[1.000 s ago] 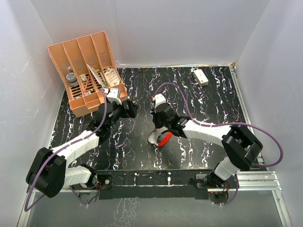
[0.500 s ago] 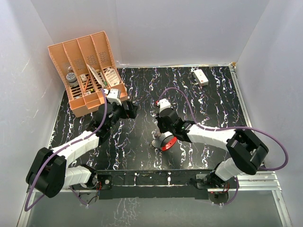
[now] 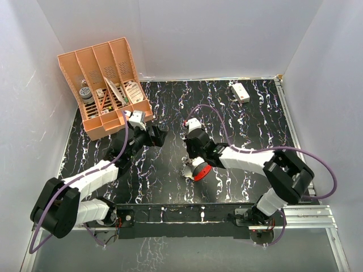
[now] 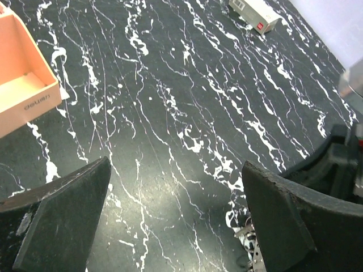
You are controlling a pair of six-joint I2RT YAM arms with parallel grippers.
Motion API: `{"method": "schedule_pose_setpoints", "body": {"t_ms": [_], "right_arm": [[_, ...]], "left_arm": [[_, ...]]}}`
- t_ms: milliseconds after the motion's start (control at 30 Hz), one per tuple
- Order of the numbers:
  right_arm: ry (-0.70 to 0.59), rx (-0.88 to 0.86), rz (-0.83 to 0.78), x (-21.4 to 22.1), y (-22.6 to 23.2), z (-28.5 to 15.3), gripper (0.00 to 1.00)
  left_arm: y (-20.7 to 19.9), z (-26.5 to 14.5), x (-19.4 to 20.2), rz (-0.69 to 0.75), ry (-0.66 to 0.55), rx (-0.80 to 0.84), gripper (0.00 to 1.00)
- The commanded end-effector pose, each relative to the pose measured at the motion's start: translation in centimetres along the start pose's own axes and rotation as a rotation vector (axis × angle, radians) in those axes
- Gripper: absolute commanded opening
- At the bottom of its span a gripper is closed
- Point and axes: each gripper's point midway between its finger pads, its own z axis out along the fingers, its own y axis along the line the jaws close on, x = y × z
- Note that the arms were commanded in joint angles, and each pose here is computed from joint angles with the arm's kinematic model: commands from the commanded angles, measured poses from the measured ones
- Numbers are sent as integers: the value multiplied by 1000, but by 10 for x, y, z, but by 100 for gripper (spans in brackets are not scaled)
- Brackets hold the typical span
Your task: Put the keys on the keyring
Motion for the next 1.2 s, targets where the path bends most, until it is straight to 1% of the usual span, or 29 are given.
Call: {"method": "schedule_pose_setpoints", "body": {"t_ms": [0, 267, 533, 933, 1167], "right_arm": [[-95, -7, 40, -41, 12, 15, 0], [-131, 0, 43, -64, 17, 26, 0], [-129, -2, 36, -66, 17, 33, 0], [-138, -11, 39, -68, 17, 32, 0], [-154, 10, 57, -82, 16, 44, 0]], "left_arm": [[-9, -7, -17, 2, -61, 38, 99], [-4, -10, -18, 15, -65, 7, 99], [1, -9, -14, 22, -53, -12, 99], [0, -3, -9, 24, -37, -2, 99], [0, -4, -9, 22, -41, -1, 99]]}}
